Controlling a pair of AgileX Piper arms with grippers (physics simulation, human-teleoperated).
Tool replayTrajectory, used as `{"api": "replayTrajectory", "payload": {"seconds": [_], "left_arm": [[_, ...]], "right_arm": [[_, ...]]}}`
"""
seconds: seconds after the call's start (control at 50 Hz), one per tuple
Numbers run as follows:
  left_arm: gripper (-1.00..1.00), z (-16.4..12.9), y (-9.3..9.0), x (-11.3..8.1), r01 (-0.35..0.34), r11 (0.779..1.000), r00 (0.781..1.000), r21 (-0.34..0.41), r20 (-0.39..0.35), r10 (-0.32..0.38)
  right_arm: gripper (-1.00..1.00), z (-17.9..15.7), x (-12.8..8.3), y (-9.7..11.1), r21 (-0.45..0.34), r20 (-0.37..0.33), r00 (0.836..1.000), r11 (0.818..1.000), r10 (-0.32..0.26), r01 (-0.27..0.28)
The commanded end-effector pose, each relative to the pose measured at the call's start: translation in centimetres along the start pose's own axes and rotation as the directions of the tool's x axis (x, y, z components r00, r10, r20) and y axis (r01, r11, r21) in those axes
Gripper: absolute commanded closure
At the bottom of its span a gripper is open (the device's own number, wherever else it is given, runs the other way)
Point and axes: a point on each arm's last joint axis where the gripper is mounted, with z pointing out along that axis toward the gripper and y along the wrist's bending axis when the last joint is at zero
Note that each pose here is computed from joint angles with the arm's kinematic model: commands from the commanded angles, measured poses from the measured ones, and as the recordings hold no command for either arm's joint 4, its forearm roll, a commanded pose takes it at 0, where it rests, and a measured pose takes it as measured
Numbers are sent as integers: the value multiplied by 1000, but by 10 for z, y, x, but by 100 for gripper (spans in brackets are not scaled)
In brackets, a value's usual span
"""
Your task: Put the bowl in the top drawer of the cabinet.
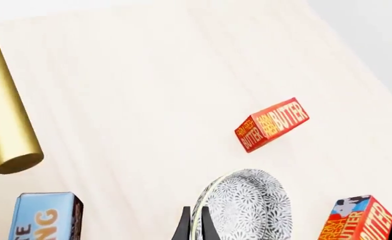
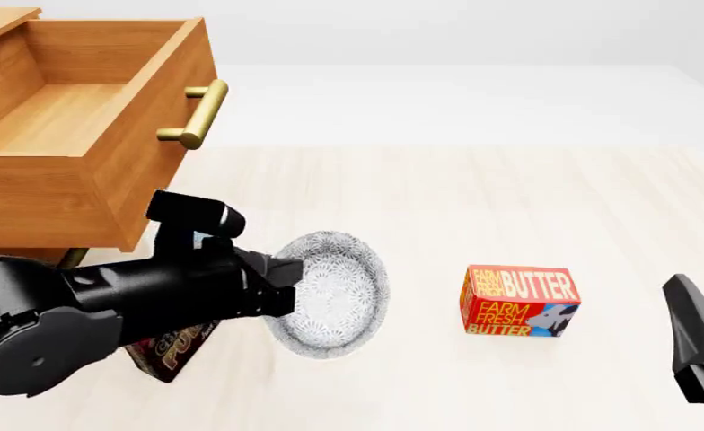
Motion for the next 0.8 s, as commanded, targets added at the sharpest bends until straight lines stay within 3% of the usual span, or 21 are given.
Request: {"api": "replayTrajectory", "payload": {"seconds": [0.02, 0.28, 0.4, 0.5, 0.8], "left_arm": [[100, -22, -4, -12, -48, 999, 997, 18, 61, 47], [100, -41, -13, -21, -96, 994, 990, 49, 106, 90], [100, -61, -20, -31, -139, 988, 978, 73, 164, 125], [100, -68, -22, -36, -133, 988, 977, 82, 178, 116], [100, -111, -30, -60, -176, 979, 944, 98, 300, 140]], "right_arm": [[-100, 0, 0, 0, 0, 0, 1000, 1000, 0, 0], [-100, 0, 0, 0, 0, 0, 1000, 1000, 1, -1], [-100, 0, 0, 0, 0, 0, 1000, 1000, 0, 0], [-100, 0, 0, 0, 0, 0, 1000, 1000, 0, 0], [-100, 0, 0, 0, 0, 0, 1000, 1000, 0, 0]]}}
